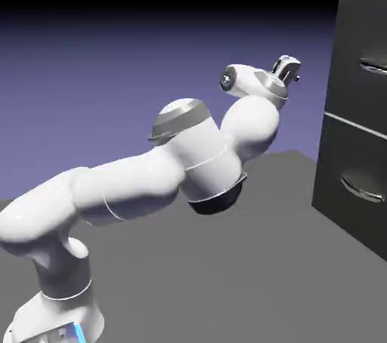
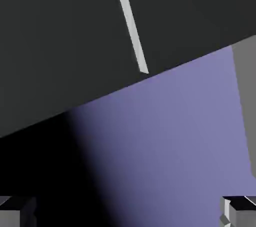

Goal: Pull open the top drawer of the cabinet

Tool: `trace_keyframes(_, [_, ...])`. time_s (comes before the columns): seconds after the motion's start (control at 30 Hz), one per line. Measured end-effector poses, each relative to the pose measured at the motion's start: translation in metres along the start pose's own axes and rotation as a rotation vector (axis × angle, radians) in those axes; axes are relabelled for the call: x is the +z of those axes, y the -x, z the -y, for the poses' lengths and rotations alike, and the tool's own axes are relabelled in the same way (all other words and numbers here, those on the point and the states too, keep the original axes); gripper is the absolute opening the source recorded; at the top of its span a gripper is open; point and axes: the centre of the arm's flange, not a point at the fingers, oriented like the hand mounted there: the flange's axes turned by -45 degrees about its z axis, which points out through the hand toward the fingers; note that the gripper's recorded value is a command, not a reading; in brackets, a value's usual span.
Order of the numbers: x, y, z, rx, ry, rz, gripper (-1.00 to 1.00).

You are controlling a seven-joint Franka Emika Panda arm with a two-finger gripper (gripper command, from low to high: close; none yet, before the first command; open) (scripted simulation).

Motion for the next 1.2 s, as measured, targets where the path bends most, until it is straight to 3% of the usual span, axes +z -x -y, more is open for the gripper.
trace_keyframes(0.27, [-0.008,-0.131,0.087,-0.247,-0.222,-0.223,0.00])
trace_keyframes(0.57, [0.034,-0.145,0.101,-0.253,-0.227,-0.233,0.00])
trace_keyframes(0.6, [0.039,-0.146,0.102,-0.254,-0.227,-0.234,-1.00])
trace_keyframes(1.2, [-0.066,-0.124,0.074,-0.255,-0.229,-0.234,-1.00])
